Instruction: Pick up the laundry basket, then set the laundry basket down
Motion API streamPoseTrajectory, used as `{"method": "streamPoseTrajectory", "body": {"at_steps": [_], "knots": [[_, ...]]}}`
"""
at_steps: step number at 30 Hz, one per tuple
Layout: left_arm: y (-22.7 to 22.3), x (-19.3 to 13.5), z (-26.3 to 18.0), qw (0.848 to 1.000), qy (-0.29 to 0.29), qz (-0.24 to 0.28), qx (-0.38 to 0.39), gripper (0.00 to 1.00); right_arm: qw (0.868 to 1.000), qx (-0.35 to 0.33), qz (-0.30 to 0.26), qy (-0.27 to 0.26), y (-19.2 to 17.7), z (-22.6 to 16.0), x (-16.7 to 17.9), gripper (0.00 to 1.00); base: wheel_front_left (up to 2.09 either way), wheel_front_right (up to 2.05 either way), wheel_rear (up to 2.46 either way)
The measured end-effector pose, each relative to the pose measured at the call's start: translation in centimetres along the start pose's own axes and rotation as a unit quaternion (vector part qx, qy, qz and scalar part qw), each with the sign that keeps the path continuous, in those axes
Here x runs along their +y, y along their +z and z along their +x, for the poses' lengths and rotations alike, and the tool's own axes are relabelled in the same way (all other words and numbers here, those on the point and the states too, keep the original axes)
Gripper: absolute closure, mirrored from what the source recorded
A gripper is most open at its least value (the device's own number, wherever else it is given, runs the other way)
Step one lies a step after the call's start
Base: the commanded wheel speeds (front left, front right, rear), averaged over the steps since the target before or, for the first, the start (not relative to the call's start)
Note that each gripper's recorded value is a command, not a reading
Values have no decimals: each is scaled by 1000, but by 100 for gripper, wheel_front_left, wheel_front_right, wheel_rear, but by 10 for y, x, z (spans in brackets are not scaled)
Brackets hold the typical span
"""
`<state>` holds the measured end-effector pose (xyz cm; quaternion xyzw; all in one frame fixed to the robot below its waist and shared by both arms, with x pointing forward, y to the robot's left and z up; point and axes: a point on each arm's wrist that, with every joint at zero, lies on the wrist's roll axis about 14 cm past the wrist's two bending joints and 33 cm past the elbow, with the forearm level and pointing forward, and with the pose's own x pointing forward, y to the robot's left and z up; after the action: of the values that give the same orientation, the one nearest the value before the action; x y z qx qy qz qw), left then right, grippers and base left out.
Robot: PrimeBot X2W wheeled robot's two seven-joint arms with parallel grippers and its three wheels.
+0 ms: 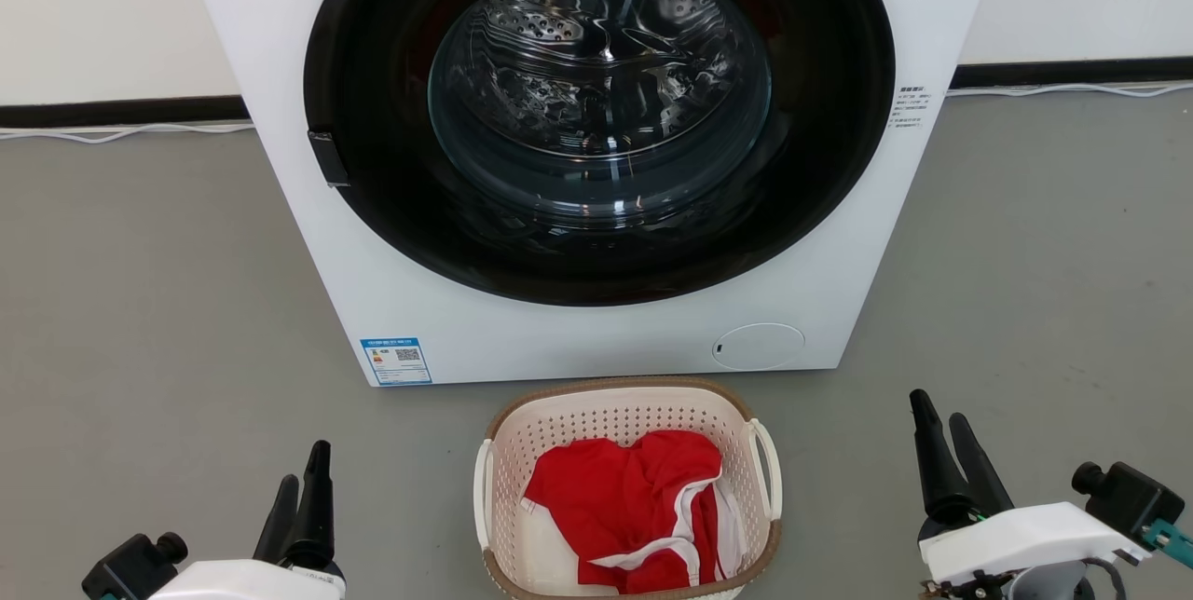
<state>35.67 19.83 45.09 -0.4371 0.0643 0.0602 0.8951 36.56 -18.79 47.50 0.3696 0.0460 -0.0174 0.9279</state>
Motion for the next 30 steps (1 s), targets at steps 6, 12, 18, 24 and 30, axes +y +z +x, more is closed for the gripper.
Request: {"method": "streamPoseTrajectory", "body": {"at_steps": [6,12,18,24,30], "knots": [[2,-1,0,999,-3,38,-6,0,999,-1,-42,1,0,-1,-1,0,0,0,0],[4,-2,1,997,-5,79,-9,0,997,1,-81,4,-2,-1,0,0,0,0,0],[6,-3,0,993,-7,119,-16,0,993,-3,-121,10,-2,-1,3,0,0,0,0],[10,-4,0,987,-10,156,-25,0,987,-5,-159,16,-2,-1,5,0,0,0,0],[8,0,-3,981,-8,194,-23,0,979,-6,-201,23,-3,-1,7,0,0,0,0]]}}
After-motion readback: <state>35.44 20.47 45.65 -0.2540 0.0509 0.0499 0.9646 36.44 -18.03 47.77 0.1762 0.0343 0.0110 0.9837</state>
